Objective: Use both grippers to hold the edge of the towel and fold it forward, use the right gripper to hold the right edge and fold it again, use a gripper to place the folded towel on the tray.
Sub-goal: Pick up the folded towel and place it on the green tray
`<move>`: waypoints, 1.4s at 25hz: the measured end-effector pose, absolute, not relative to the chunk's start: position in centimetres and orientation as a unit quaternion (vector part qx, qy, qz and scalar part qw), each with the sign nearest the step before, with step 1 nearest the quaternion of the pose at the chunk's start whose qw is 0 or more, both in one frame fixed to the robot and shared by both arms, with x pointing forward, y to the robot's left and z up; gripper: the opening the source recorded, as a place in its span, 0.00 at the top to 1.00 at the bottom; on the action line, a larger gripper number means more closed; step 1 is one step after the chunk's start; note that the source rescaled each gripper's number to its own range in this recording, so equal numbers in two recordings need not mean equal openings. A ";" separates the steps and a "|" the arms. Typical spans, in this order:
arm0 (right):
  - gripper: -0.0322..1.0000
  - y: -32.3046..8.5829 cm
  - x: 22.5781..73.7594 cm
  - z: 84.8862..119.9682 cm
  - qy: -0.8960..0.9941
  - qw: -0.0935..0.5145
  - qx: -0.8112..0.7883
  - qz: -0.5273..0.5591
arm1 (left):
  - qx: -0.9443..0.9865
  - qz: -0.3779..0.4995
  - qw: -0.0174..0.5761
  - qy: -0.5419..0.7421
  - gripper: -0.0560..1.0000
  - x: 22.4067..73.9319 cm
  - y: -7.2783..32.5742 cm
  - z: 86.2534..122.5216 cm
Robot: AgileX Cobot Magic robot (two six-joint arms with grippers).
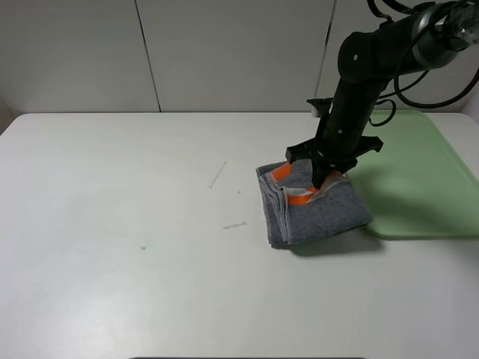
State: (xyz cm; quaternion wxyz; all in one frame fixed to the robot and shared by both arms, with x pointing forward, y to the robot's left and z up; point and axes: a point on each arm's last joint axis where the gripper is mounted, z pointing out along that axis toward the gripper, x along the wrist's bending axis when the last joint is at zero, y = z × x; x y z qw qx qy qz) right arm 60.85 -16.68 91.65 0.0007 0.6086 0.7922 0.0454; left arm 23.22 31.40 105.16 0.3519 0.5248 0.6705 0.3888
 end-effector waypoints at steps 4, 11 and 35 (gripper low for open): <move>0.74 -18.7 61.5 91.6 0.786 0.003 0.617 0.045 | 0.525 0.389 0.352 0.671 0.00 23.2 31.4 105.2; 0.74 -22.2 63.3 92.8 0.771 0.019 0.634 0.059 | 0.525 0.389 0.352 0.670 0.00 23.2 31.4 105.2; 0.74 -32.3 66.3 94.0 0.710 0.121 0.685 0.107 | 0.525 0.389 0.352 0.670 0.00 23.2 31.4 105.2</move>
